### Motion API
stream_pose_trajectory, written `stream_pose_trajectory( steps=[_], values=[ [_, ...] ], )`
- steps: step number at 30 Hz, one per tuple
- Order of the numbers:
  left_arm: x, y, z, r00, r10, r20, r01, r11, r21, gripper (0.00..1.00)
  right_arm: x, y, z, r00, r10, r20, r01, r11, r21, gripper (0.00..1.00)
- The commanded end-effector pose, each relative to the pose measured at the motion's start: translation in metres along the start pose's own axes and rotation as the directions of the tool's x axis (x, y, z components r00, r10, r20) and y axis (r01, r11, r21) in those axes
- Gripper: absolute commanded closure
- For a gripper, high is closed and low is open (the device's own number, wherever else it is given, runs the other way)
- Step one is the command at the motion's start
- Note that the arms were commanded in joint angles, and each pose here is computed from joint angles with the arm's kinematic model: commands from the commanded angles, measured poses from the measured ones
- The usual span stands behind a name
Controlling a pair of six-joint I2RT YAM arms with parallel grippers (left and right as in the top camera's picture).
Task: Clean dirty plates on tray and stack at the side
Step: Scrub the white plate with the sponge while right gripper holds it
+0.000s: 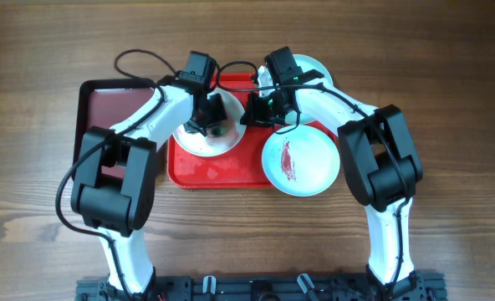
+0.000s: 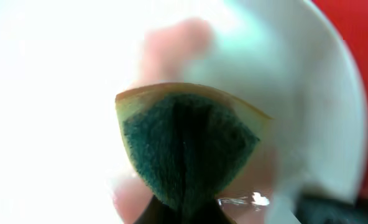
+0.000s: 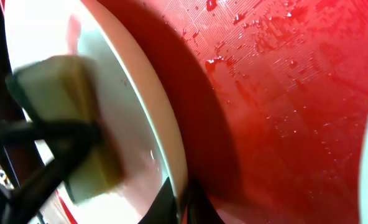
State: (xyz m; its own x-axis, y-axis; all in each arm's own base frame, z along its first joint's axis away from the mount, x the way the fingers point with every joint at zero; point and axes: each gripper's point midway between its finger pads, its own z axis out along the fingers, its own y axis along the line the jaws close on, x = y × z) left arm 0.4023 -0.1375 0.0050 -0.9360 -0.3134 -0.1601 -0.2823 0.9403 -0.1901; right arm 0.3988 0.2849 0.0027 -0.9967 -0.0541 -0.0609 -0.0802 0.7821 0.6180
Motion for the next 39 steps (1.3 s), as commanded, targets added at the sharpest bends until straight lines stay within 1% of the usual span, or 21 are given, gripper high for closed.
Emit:
stream_pose_trajectory(
  steps=[1,2,4,6,7,9,11,13,14,19,21,23,26,28,29,31,33,35,39],
  values=[
    [0.01,0.052,0.008,0.982,-0.184,0.043,0.189,0.951,-0.244,0.96,0.007,-0.017,0.015,0.999,0.025,-0.031,-0.024,0.999,0.035,0.96],
    [0.02,0.054,0.006,0.98,-0.199,0.021,0.197,0.943,-0.269,0.96,0.007,-0.017,0.015,0.999,0.024,-0.031,-0.023,0.999,0.035,0.96],
    [0.037,0.055,0.004,0.982,-0.187,-0.029,0.17,0.936,-0.307,0.96,0.007,-0.017,0.015,0.999,0.025,-0.031,-0.024,0.999,0.035,0.96],
    [0.06,0.05,0.001,0.983,-0.137,-0.124,0.092,0.944,-0.317,0.96,0.007,-0.017,0.015,0.999,0.025,-0.031,-0.024,0.999,0.035,0.96],
    [0.071,0.043,0.001,0.979,-0.086,-0.184,0.03,0.958,-0.286,0.96,0.007,-0.017,0.015,0.999,0.025,-0.031,-0.024,0.999,0.035,0.96],
    [0.093,0.021,0.0,0.95,0.051,-0.309,-0.103,0.982,-0.156,0.96,0.007,-0.017,0.015,0.999,0.025,-0.031,-0.024,0.999,0.035,0.96],
    [0.112,-0.005,-0.002,0.896,0.208,-0.393,-0.21,0.977,0.038,0.96,0.007,-0.017,0.015,0.999,0.025,-0.032,-0.024,0.999,0.035,0.96],
    [0.119,-0.02,-0.005,0.867,0.291,-0.406,-0.249,0.956,0.154,0.96,0.007,-0.017,0.015,0.999,0.025,-0.032,-0.024,0.999,0.035,0.96],
    [0.117,-0.025,-0.005,0.865,0.313,-0.392,-0.259,0.948,0.186,0.96,0.007,-0.017,0.015,0.999,0.025,-0.031,-0.024,0.999,0.035,0.96],
    [0.089,-0.046,0.004,0.903,0.345,-0.257,-0.286,0.928,0.24,0.96,0.007,-0.017,0.015,0.999,0.024,-0.031,-0.023,0.999,0.035,0.96],
    [0.067,-0.047,0.01,0.934,0.312,-0.171,-0.279,0.941,0.192,0.96,0.007,-0.017,0.015,0.999,0.024,-0.031,-0.023,0.999,0.035,0.96],
    [0.034,-0.037,0.016,0.966,0.257,-0.036,-0.255,0.965,0.063,0.96,0.007,-0.017,0.015,0.999,0.023,-0.031,-0.022,0.999,0.036,0.96],
    [-0.005,-0.031,0.016,0.961,0.243,0.131,-0.239,0.97,-0.045,0.96,0.006,-0.017,0.015,0.999,0.024,-0.03,-0.023,0.999,0.038,0.96],
    [-0.02,-0.026,0.013,0.952,0.237,0.196,-0.222,0.97,-0.095,0.96,0.006,-0.017,0.015,0.999,0.024,-0.03,-0.023,0.999,0.038,0.95],
    [-0.023,-0.022,0.012,0.951,0.228,0.209,-0.208,0.972,-0.114,0.96,0.006,-0.018,0.015,0.999,0.024,-0.029,-0.023,0.999,0.039,0.96],
    [-0.027,-0.007,0.01,0.957,0.177,0.228,-0.138,0.974,-0.178,0.96,0.006,-0.018,0.015,0.999,0.024,-0.029,-0.023,0.999,0.04,0.96],
    [-0.024,0.02,0.006,0.969,0.085,0.231,-0.021,0.964,-0.266,0.96,0.006,-0.018,0.015,0.999,0.025,-0.028,-0.023,0.999,0.042,0.96],
    [-0.017,0.039,0.004,0.978,0.014,0.207,0.052,0.949,-0.311,0.96,0.006,-0.018,0.015,0.999,0.024,-0.028,-0.023,0.999,0.042,0.96],
    [0.005,0.067,-0.008,0.987,-0.098,0.131,0.142,0.91,-0.389,0.96,0.006,-0.018,0.015,0.999,0.024,-0.028,-0.023,0.999,0.042,0.96]
  ],
)
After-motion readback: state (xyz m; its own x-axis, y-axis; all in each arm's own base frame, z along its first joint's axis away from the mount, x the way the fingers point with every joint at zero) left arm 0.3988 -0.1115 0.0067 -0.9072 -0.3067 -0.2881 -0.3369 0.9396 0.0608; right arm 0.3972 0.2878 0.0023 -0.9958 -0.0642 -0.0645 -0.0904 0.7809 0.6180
